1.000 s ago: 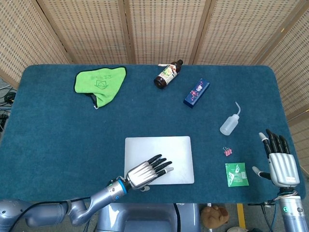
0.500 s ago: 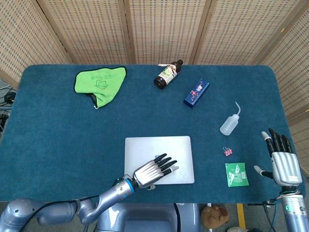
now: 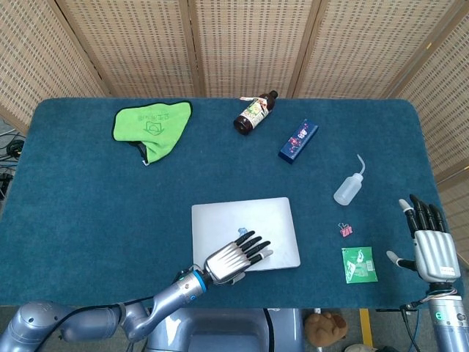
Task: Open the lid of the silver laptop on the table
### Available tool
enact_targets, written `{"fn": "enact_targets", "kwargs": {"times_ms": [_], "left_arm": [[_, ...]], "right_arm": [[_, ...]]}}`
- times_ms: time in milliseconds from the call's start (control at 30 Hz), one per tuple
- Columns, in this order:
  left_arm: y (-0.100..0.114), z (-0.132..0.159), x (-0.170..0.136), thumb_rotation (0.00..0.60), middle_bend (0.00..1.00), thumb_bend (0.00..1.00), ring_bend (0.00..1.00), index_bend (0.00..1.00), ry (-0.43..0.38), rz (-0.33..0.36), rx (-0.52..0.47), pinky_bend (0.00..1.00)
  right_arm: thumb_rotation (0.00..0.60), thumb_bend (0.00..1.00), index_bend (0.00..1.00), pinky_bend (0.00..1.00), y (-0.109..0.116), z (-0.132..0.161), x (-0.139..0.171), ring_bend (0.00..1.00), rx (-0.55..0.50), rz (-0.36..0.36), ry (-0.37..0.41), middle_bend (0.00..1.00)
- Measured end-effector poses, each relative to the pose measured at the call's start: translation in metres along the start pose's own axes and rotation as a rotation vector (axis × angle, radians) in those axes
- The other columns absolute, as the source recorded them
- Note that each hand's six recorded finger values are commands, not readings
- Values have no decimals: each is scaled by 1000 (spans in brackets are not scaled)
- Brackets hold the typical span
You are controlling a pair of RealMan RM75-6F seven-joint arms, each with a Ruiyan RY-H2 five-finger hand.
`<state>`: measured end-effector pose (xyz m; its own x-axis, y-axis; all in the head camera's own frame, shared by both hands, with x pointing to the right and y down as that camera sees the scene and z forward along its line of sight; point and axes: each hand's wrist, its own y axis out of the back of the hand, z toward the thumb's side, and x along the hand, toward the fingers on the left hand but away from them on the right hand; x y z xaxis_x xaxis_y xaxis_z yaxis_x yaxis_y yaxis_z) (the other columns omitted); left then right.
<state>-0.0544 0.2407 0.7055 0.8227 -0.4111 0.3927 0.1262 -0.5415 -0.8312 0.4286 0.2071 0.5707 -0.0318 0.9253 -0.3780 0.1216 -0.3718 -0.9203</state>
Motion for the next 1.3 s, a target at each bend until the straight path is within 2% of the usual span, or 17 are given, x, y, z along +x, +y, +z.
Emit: {"fn": "enact_targets", "kwargs": {"times_ms": [400, 500, 567, 667, 867, 967, 1100, 1300], "left_arm": [[20, -17, 4, 600, 0, 491, 0, 0, 73, 67, 75, 0], [31, -21, 6, 600, 0, 491, 0, 0, 91, 94, 95, 0], [37, -23, 7, 600, 0, 491, 0, 0, 100, 105, 104, 0], [45, -27, 9, 600, 0, 492, 0, 0, 113, 116, 120, 0], [55, -35, 11, 600, 0, 492, 0, 0, 139, 120, 141, 0], [59, -39, 12, 600, 0, 492, 0, 0, 154, 122, 140, 0], [63, -42, 12, 600, 0, 492, 0, 0, 164, 123, 130, 0], [64, -44, 13, 600, 0, 493, 0, 0, 166, 119, 129, 0]], "right_arm": [[600, 4, 12, 0, -4, 0, 3, 0, -2, 31, 13, 3], [600, 137, 84, 96, -8, 0, 5, 3, -1, 56, 28, 76], [600, 322, 155, 187, -13, 1, 7, 40, -11, 87, 45, 158], [600, 509, 213, 206, -23, 4, 12, 102, -21, 150, 89, 220], [600, 694, 290, 258, -49, 17, 25, 224, -48, 278, 200, 336], [600, 799, 293, 260, -63, 25, 27, 229, -80, 332, 244, 342], [600, 970, 293, 276, -78, 39, 25, 229, -88, 361, 291, 338], [600, 1000, 294, 278, -100, 69, 22, 229, -159, 410, 359, 288]]}}
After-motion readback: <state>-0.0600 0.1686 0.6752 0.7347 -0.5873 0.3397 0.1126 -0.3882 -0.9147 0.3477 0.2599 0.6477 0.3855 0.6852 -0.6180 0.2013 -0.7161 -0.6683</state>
